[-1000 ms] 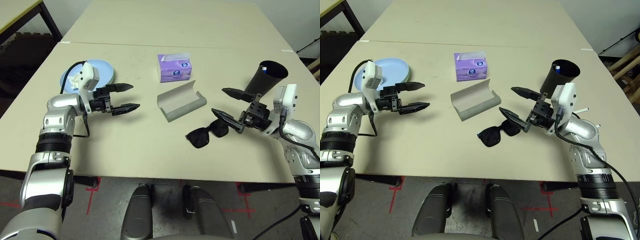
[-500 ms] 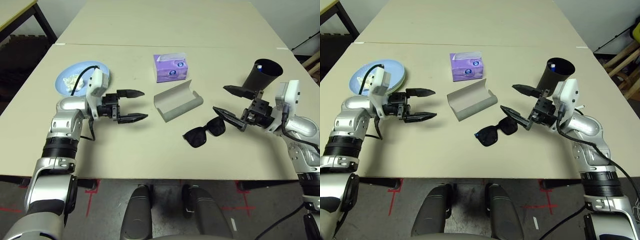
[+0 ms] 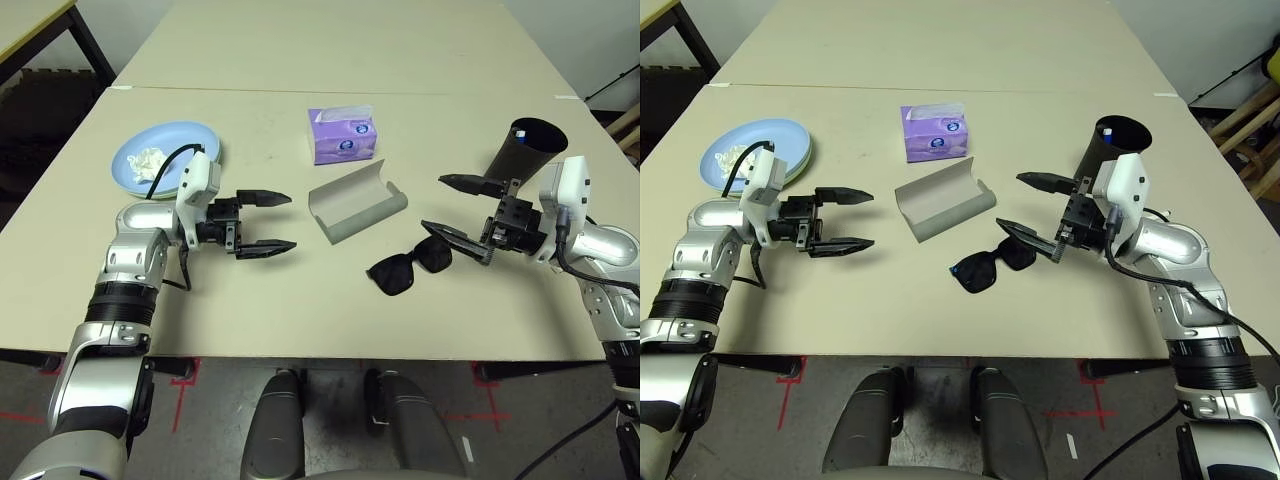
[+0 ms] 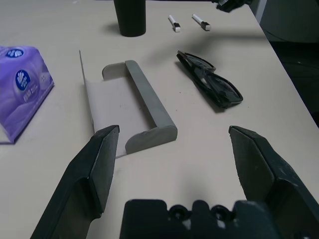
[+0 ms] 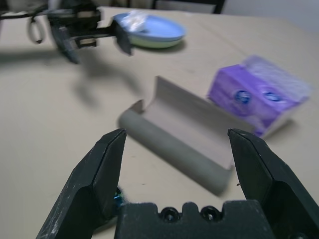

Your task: Organize and tidy the items on the table.

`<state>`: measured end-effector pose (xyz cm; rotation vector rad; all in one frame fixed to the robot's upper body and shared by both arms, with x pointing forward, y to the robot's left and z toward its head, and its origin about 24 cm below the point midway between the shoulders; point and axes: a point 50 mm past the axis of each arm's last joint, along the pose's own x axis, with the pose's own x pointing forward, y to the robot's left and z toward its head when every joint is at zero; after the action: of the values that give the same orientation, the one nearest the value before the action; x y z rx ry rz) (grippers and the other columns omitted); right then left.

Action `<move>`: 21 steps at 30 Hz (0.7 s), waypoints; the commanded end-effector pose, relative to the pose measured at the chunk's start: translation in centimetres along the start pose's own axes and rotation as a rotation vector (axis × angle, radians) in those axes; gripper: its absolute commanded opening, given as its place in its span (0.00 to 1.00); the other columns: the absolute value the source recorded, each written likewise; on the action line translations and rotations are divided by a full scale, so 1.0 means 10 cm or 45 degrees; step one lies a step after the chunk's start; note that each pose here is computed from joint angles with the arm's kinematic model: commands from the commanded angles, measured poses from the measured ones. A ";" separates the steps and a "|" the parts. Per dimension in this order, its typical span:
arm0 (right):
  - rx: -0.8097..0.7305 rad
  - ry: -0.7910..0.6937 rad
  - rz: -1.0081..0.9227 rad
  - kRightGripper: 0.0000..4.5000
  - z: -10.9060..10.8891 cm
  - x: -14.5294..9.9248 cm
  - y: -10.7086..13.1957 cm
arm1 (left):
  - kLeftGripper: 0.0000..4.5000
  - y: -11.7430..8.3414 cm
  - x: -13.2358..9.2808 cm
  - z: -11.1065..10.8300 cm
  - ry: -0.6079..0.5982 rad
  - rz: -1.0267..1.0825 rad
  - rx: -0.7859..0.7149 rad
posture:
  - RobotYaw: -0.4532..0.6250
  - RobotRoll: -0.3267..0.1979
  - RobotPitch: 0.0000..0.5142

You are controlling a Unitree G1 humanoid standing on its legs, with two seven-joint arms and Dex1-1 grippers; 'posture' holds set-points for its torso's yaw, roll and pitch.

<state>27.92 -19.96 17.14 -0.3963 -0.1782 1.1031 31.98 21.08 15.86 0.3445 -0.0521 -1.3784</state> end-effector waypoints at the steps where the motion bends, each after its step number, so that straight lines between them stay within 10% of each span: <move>1: -0.016 0.129 0.068 1.00 0.00 0.02 0.00 | 0.99 -0.02 0.03 -0.05 0.021 -0.042 0.019 | 0.50 0.62 0.40; 21: -0.449 0.750 0.508 1.00 0.32 0.21 0.01 | 0.99 -0.07 0.16 -0.09 -0.013 -0.037 0.046 | 0.55 0.62 0.44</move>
<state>27.97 -17.47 19.88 -1.0448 0.1911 1.2749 32.09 20.08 14.92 0.3530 -0.0814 -1.3938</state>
